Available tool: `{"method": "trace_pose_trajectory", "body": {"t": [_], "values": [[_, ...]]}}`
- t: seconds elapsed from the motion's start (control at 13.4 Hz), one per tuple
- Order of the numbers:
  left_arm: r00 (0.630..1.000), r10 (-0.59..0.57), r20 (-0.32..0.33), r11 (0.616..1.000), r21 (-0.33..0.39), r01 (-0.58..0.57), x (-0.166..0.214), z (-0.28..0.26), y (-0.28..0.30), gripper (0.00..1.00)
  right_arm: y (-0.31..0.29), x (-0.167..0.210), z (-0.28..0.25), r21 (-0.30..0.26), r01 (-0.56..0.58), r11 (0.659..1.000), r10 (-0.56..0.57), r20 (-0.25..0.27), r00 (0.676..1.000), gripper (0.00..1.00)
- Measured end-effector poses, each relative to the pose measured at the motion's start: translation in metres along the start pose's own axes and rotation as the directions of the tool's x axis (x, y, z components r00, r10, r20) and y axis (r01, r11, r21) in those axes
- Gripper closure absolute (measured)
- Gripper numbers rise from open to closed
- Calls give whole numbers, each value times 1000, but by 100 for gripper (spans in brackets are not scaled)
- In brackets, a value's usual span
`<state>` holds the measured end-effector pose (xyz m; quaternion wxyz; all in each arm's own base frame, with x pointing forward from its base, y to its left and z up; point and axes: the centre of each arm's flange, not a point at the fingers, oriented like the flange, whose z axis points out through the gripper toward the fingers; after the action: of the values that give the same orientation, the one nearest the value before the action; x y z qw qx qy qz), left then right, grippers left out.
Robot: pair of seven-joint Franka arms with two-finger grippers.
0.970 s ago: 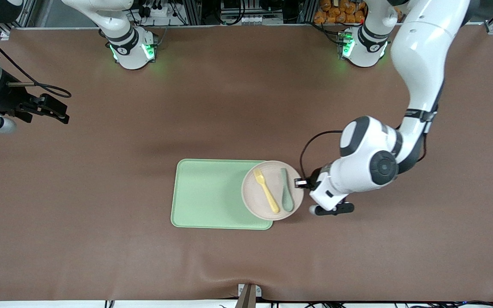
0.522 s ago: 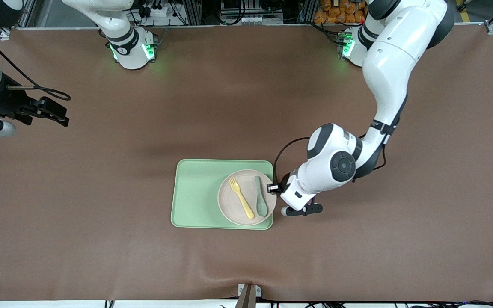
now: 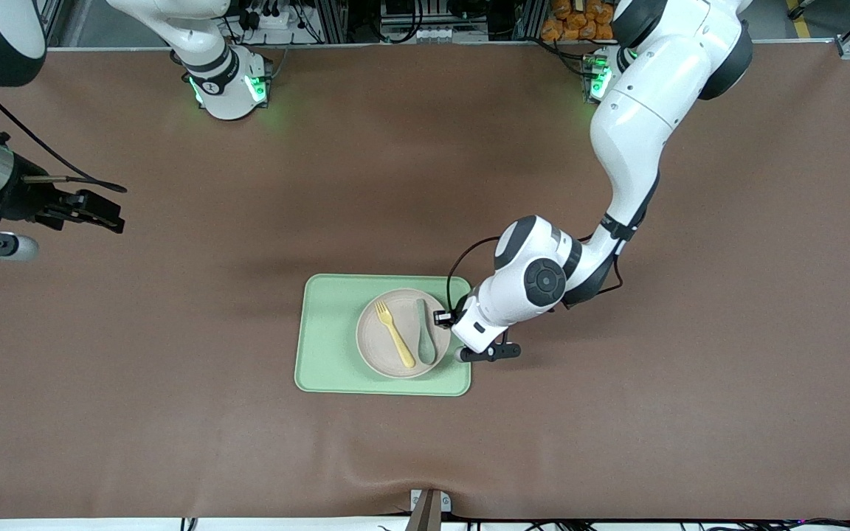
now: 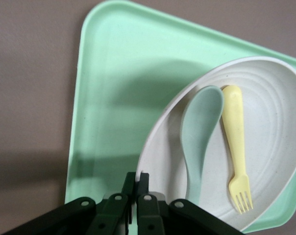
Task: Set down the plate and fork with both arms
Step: 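Carry the plate with the left gripper onto the green tray, then release the plate with the left gripper while the right gripper approaches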
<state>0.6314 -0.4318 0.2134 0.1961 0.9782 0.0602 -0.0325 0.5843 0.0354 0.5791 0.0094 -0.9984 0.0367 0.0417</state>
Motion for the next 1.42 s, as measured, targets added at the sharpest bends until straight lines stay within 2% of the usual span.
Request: {"method": "trace_pose_trajectory", "body": {"t": [0.3,0.67,0.75,0.97,1.19,1.34,1.42], "values": [[1000,12,-7,1000,9,-12,-6,14,3,95,-5,18,34,9,9,1000,-9,47,999,0],[999,35,-40,999,17,-34,-14,34,8,95,-30,35,64,18,47,999,-48,52,997,0],[998,36,-44,999,17,-35,-14,33,9,88,-35,37,68,20,55,998,-56,49,997,0],[997,28,-66,1000,1,-28,-9,22,16,56,-63,45,80,29,98,995,-98,6,995,0],[993,12,-116,1000,-22,-15,1,-19,27,22,-103,56,103,39,158,987,-156,-39,987,0],[992,-3,-124,1000,-14,1,12,-54,24,2,-139,63,122,49,208,977,-204,-76,976,0],[992,-14,-123,1000,-5,13,20,-75,18,0,-158,67,133,54,236,970,-231,-90,969,0]]}}
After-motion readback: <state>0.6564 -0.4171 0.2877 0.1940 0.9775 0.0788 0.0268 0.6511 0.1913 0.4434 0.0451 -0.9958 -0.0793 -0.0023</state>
